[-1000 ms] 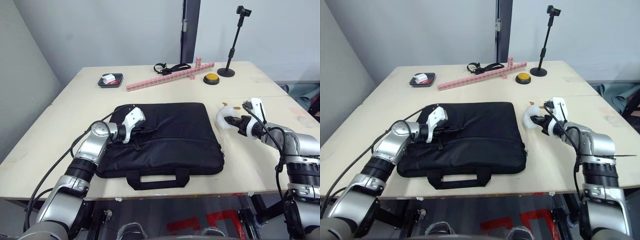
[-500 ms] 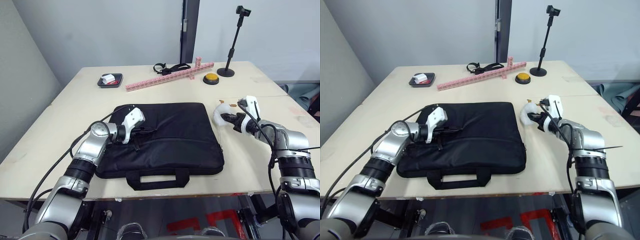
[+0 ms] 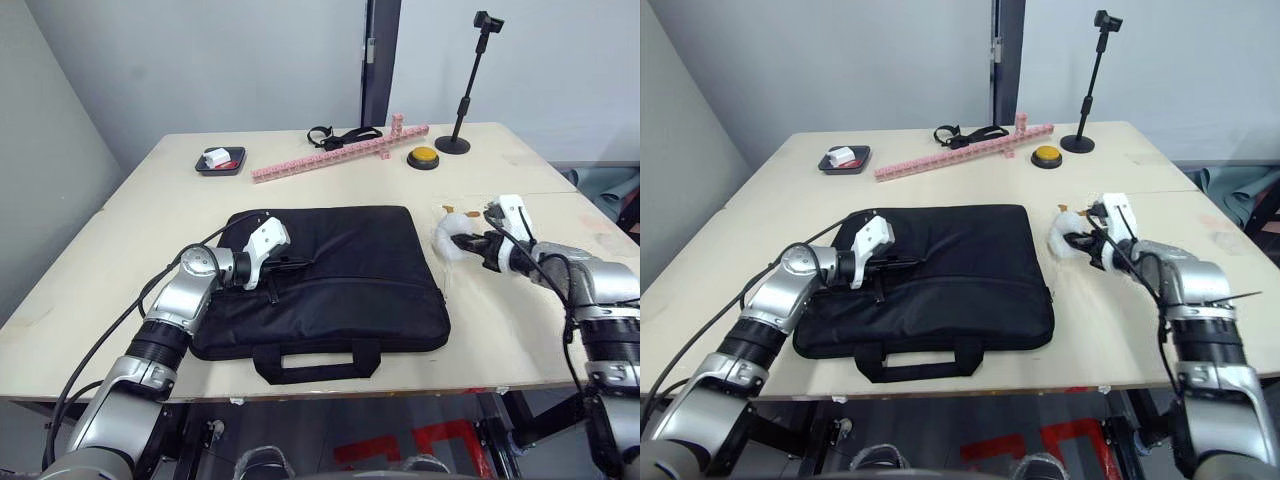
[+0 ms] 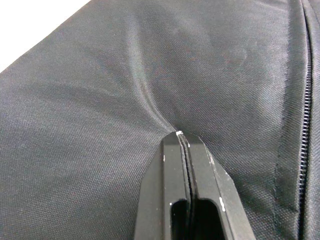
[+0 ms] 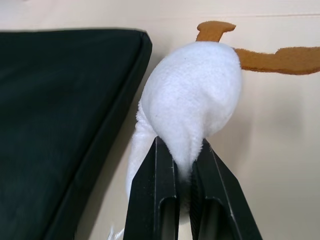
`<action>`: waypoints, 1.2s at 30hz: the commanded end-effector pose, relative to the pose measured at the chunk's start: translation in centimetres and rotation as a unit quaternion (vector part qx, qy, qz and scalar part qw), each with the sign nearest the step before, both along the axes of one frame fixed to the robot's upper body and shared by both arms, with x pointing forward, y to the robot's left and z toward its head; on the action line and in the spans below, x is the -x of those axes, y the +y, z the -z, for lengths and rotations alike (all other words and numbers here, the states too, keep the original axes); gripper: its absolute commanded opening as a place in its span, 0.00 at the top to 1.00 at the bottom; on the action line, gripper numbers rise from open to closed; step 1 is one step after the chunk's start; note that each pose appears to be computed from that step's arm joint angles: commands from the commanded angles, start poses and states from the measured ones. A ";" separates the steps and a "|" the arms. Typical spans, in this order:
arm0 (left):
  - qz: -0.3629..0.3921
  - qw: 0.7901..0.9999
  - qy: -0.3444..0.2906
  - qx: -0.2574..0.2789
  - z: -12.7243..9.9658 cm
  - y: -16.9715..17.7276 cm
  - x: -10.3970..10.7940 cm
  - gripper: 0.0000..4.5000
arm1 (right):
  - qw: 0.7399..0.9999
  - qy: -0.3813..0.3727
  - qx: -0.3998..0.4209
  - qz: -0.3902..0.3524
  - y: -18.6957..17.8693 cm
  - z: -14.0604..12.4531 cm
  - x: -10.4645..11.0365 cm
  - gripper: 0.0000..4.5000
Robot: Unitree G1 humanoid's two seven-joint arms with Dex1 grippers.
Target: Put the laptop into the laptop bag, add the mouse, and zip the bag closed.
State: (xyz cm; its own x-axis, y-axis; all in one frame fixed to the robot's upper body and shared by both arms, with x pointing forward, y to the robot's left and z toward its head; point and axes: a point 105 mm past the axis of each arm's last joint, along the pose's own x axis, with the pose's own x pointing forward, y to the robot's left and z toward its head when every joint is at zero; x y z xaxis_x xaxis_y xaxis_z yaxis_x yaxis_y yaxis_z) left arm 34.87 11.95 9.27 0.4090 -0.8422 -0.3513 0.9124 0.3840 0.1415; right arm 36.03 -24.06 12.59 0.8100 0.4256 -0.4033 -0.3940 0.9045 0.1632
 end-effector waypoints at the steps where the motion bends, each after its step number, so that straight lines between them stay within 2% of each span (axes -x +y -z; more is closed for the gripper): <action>1: 0.010 0.987 0.147 -0.067 7.7 0.9 3.6 1.00 | 0.998 -0.003 0.017 -0.053 0.8 -1.4 1.8 0.99; 7: 0.011 0.986 0.149 -0.069 7.9 0.9 3.7 1.00 | 0.995 0.035 0.042 -0.083 1.0 -0.8 4.7 0.99; 16: 0.011 0.986 0.151 -0.067 8.1 0.9 3.9 1.00 | 0.989 0.114 0.043 -0.085 0.6 1.2 7.8 0.99; 25: 0.016 0.986 0.150 -0.067 8.0 0.9 4.0 1.00 | 0.986 0.147 0.023 -0.080 0.8 1.8 8.6 0.99; 27: 0.015 0.986 0.150 -0.068 8.0 0.9 4.1 1.00 | 0.986 0.146 0.023 -0.077 0.5 1.7 8.5 0.81; 28: 0.015 0.986 0.150 -0.068 8.0 0.9 4.1 1.00 | 0.986 0.143 0.023 -0.076 0.3 1.5 8.4 0.76; 30: 0.014 0.986 0.150 -0.069 8.1 1.0 4.1 1.00 | 0.987 0.138 0.026 -0.077 -0.1 1.2 8.3 0.60; 36: 0.016 0.987 0.146 -0.063 7.7 0.8 4.1 1.00 | 0.983 0.122 0.060 -0.120 -0.6 -0.8 8.8 0.14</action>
State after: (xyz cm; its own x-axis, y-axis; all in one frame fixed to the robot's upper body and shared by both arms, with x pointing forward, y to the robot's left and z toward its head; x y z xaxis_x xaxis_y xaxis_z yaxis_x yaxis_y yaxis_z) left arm 34.42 12.33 8.66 0.4079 -0.8375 -0.3636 0.9125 0.3873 0.1318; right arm 27.15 -24.86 11.93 0.5546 0.5054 -0.6611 -0.5113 0.8337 0.2085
